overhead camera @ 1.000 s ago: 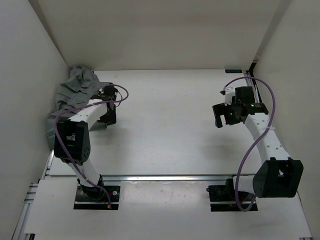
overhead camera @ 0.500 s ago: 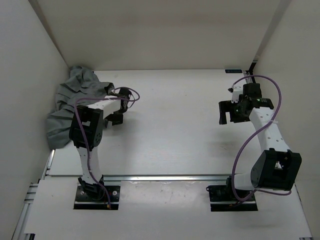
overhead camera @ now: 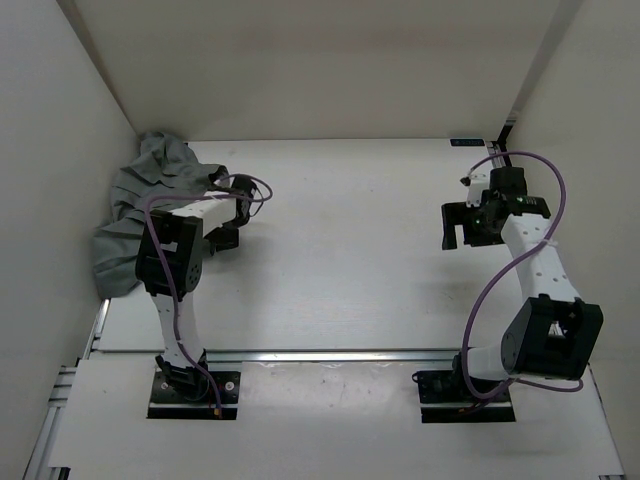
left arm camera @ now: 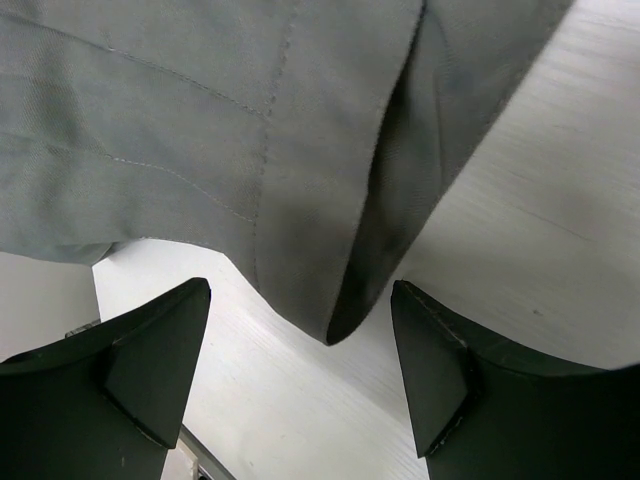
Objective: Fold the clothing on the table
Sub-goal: Grab the skirt from the pile
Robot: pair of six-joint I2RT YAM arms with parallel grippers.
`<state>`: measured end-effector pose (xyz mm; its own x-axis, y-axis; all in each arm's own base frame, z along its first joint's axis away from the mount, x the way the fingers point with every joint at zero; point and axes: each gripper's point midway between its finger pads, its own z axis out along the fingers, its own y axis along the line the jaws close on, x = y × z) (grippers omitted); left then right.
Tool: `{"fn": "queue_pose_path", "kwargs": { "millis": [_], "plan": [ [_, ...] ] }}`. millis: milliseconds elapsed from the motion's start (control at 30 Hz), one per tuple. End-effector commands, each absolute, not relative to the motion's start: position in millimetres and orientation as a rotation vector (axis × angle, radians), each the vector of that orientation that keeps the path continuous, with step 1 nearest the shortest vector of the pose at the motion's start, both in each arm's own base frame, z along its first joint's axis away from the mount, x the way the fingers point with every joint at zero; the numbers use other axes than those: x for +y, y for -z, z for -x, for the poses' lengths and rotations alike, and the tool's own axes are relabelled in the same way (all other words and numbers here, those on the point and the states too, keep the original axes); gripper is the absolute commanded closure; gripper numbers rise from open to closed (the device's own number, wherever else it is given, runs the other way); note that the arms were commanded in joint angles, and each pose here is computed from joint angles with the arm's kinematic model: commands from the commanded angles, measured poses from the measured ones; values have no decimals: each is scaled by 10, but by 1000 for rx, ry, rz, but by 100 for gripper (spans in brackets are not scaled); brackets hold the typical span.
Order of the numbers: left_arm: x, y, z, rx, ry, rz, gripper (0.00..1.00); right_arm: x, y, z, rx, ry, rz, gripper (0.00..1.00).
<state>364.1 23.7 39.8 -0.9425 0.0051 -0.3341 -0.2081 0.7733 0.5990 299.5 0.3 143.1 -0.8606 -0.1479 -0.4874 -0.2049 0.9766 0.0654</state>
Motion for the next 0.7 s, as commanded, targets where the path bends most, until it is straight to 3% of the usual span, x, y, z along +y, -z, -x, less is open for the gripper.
{"fn": "queue_pose_path", "kwargs": {
  "millis": [0, 467, 667],
  "plan": [
    [328, -663, -3754, 2554, -930, 248, 16, -53, -1511, -3075, 2609, -133, 267, 0],
    [429, -682, -3982, 2533, -919, 307, 23, -62, -1534, -3093, 2627, -120, 249, 1],
    [488, -564, -3946, 2570, -886, 322, 45, -137, -1569, -3131, 2618, -69, 256, 0]
  ]
}}
